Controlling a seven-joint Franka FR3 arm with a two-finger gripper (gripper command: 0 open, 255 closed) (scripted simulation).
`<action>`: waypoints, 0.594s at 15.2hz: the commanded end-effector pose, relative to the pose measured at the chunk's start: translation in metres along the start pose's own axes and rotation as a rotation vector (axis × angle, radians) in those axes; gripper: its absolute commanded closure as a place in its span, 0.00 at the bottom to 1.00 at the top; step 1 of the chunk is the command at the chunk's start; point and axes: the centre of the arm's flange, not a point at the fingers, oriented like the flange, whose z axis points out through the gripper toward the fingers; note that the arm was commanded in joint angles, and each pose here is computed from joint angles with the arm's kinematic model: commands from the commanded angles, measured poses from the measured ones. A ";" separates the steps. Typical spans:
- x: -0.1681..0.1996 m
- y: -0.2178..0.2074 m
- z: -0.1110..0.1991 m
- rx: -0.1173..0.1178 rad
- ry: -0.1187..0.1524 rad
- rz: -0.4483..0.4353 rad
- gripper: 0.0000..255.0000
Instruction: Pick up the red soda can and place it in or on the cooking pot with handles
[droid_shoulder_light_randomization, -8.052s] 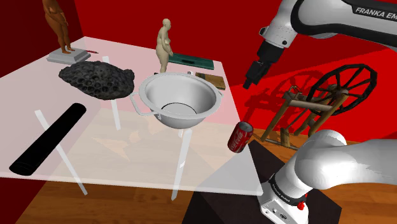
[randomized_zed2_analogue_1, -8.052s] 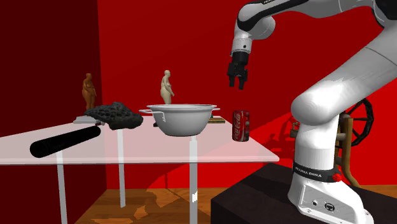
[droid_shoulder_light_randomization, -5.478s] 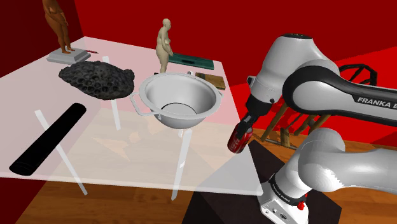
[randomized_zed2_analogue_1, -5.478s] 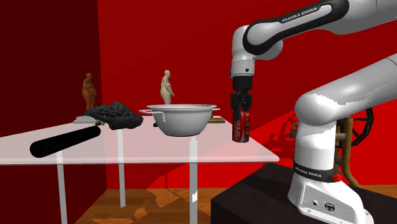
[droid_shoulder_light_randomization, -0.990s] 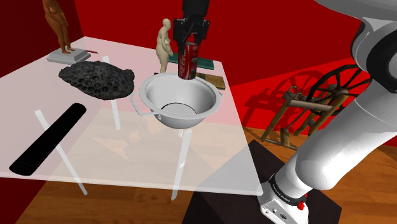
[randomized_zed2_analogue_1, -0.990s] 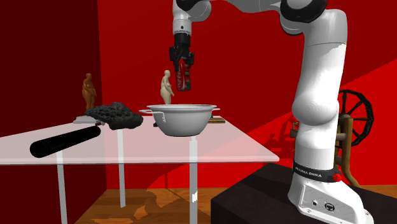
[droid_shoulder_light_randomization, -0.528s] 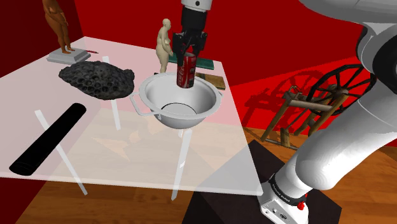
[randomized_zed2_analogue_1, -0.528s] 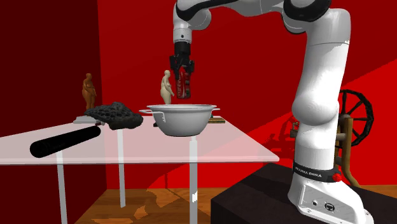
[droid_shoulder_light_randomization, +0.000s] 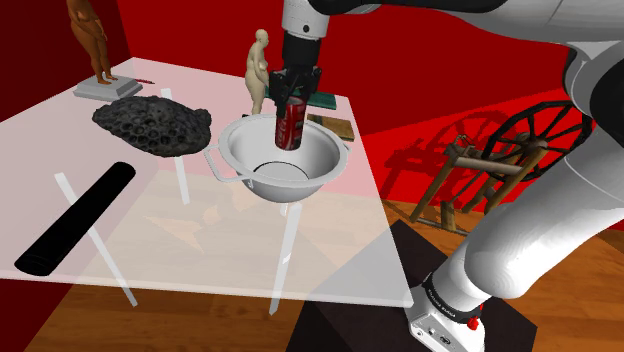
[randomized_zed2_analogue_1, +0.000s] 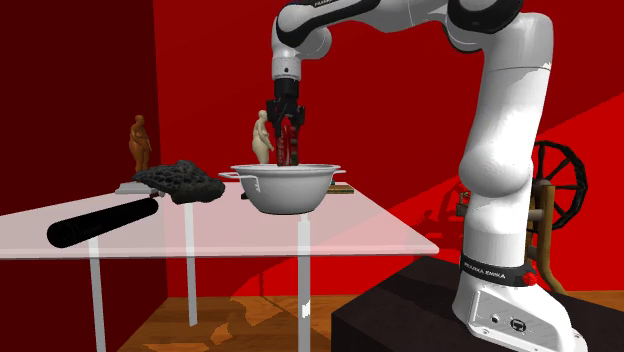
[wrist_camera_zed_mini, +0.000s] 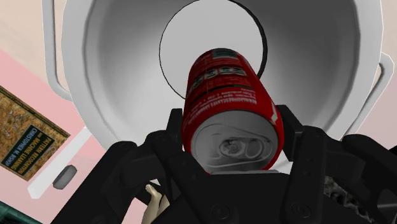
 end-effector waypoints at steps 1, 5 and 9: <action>0.000 0.000 0.001 0.000 0.001 0.000 1.00; 0.000 0.000 0.001 0.000 0.001 0.000 1.00; 0.000 0.000 0.001 0.000 0.001 0.000 0.00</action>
